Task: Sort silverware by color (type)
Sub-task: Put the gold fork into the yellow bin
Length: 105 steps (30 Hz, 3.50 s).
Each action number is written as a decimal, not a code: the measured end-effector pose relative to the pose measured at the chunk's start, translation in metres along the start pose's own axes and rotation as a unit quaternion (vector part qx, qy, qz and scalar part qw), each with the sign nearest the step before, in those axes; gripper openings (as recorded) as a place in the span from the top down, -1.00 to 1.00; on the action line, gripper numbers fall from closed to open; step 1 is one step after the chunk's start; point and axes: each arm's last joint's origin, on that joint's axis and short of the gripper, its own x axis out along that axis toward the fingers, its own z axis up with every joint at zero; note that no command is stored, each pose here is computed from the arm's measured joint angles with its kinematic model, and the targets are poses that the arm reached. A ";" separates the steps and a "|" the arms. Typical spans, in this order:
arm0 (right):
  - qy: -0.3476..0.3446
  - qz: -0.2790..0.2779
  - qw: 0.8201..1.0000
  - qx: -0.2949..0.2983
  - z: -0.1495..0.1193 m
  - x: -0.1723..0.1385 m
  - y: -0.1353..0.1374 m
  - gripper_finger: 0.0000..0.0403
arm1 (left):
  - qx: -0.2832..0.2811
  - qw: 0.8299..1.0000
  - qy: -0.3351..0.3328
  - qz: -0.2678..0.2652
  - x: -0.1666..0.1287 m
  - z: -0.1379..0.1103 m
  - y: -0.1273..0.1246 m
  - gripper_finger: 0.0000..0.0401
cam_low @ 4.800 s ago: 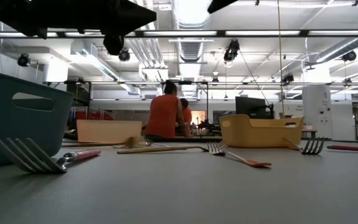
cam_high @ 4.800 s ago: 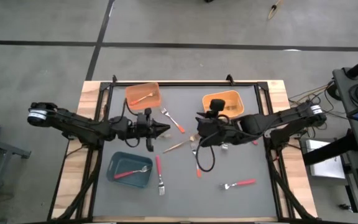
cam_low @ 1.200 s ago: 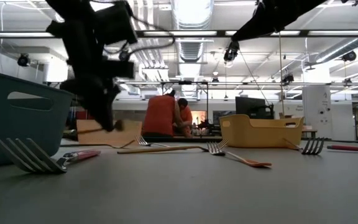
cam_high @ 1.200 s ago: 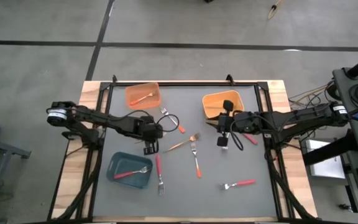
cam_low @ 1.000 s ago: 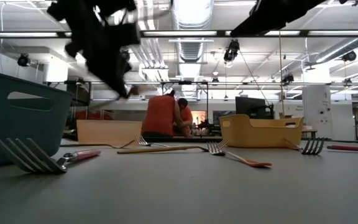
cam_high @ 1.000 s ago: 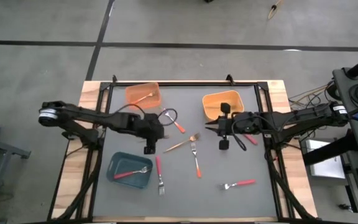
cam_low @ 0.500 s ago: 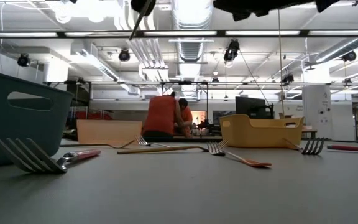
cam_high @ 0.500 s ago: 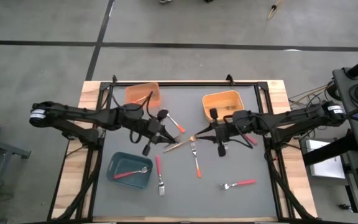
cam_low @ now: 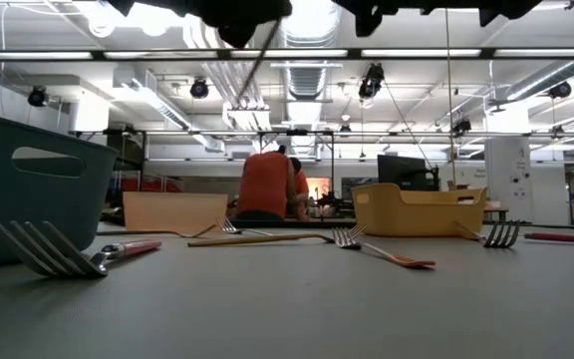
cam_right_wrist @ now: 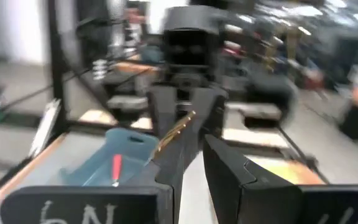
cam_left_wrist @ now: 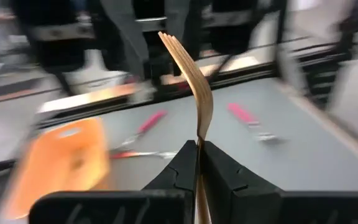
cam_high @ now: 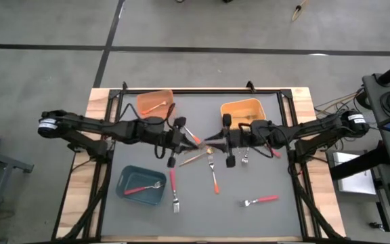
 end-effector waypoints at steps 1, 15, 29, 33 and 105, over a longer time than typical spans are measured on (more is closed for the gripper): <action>0.002 -0.011 1.000 0.016 0.001 0.000 -0.002 0.73 | 0.004 1.000 0.005 0.022 -0.002 0.001 0.001 1.00; 0.022 -0.074 0.994 0.074 0.002 -0.006 -0.010 0.15 | -0.011 0.988 0.021 0.153 -0.013 0.006 0.009 1.00; 0.013 -0.139 0.985 0.100 0.000 -0.004 -0.018 -0.01 | -0.052 0.979 -0.014 0.199 0.017 -0.004 0.012 1.00; 0.012 -0.135 0.986 0.101 0.000 -0.004 -0.018 -0.01 | -0.054 0.978 -0.026 0.201 0.022 -0.005 0.012 1.00; -0.026 -0.263 0.960 0.098 -0.022 0.022 -0.023 0.96 | -0.041 0.931 0.016 0.364 0.050 -0.033 0.017 0.53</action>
